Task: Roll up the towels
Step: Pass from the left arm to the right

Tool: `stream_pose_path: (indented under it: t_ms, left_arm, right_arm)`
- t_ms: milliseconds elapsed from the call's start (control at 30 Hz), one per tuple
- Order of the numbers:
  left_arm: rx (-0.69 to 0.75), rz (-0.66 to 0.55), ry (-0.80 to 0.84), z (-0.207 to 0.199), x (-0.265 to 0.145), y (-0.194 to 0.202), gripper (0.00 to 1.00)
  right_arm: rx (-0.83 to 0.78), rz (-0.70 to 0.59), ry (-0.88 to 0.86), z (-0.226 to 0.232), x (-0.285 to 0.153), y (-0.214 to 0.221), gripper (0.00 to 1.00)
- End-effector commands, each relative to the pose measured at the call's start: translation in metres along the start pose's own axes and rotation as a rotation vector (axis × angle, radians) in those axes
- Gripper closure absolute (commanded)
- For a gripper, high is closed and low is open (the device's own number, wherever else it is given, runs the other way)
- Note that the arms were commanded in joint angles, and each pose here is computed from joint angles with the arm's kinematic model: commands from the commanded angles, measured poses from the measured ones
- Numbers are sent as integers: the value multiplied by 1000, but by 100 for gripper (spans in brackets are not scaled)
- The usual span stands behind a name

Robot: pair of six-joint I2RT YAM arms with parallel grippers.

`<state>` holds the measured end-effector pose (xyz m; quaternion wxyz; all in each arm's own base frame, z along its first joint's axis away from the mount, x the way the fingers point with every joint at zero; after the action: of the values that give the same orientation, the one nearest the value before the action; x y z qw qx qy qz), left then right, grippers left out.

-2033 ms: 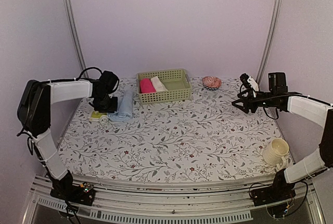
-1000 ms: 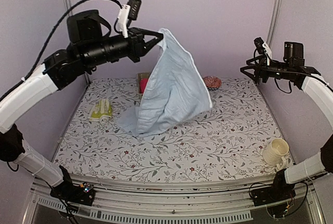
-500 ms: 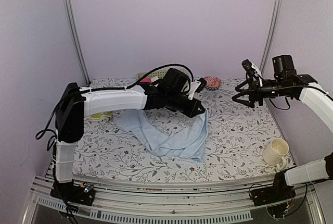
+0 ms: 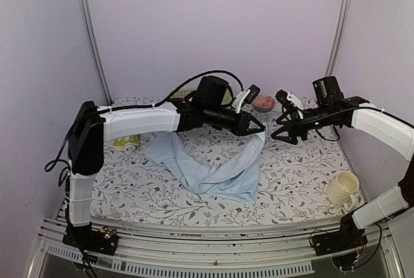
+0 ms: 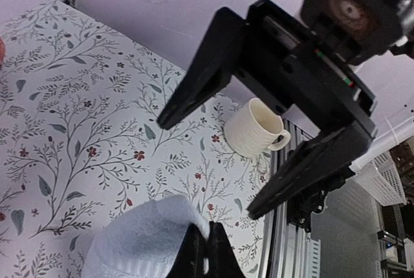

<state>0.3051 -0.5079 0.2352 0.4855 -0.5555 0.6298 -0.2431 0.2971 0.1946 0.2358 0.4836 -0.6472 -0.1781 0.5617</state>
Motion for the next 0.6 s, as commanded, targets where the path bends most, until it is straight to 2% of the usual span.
stream_pose_path:
  t_ms: [0, 200, 233, 300, 367, 400, 433, 500, 567]
  left_arm:
    - [57, -39, 168, -35, -17, -23, 100]
    - [53, -31, 199, -40, -18, -23, 100]
    - [54, -29, 205, -41, -18, -22, 100]
    - [60, -29, 213, -43, -19, -22, 100]
    - [70, -25, 191, -41, -20, -23, 100]
    - [75, -20, 166, -37, -21, -23, 96]
    - [80, -9, 142, -34, -23, -22, 86]
    - [91, 8, 71, -26, -30, -20, 67]
    - [98, 29, -13, -15, -42, -12, 57]
  right_arm:
    - [-74, -20, -1, -8, 17, -13, 23]
    - [-46, -60, -57, -4, 28, -18, 24]
    - [-46, -74, -65, -3, 27, -22, 33]
    - [-40, -95, -73, -3, 27, -27, 63]
    - [-29, -100, -80, -3, 26, -30, 87]
    - [-22, -96, -79, -3, 25, -27, 94]
    - [-12, -90, -77, -5, 24, -22, 97]
    - [11, -80, -54, -14, 17, -8, 98]
    - [69, -61, -2, -35, 7, 13, 98]
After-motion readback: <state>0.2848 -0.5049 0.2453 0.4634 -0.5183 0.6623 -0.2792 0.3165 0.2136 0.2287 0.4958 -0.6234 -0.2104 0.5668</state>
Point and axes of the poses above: each gripper's point midway between its finger pads, its own x axis out along the fingers, its own z axis along the line the jaws close on, y = z × x, the point moved 3 cm from there along -x, back along the fingers, and after that the axes turned 4 degrees about x, right-handed, at the moved point
